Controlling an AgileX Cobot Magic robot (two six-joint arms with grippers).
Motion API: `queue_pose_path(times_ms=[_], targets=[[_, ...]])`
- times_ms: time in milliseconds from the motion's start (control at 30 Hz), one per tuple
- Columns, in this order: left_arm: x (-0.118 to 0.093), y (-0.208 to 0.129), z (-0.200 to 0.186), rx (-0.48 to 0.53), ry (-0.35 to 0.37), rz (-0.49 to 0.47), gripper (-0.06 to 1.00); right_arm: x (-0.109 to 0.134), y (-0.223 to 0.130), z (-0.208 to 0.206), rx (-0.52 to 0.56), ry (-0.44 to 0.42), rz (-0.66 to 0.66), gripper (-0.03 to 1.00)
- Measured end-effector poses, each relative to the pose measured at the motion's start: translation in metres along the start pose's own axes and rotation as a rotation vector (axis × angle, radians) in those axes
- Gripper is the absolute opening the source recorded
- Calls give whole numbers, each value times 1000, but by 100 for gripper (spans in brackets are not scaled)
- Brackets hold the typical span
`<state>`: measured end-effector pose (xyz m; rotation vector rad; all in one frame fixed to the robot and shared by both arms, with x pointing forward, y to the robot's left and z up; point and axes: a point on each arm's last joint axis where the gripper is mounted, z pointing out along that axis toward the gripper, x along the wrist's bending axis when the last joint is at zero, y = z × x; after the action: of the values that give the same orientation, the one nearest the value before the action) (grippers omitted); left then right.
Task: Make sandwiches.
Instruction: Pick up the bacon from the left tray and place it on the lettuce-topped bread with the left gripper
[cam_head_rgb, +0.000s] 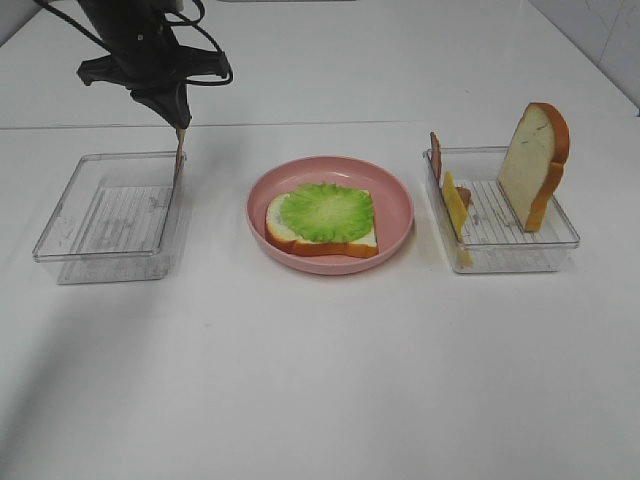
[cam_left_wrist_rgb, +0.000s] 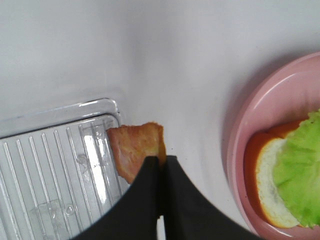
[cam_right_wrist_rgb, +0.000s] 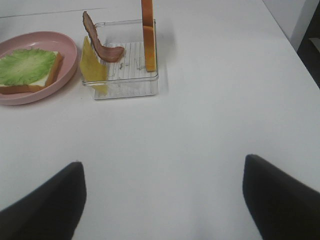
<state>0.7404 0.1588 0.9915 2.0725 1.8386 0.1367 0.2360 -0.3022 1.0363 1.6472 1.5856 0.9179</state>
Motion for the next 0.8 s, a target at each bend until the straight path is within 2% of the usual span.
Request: queue_pose_path(times_ms=[500,800], targets=[[-19,6,-109,-194,-83,-7,1,0,0,0,0,0,0,80],[-28,3,-136,-234,-161,-16,1,0,0,0,0,0,0,80]])
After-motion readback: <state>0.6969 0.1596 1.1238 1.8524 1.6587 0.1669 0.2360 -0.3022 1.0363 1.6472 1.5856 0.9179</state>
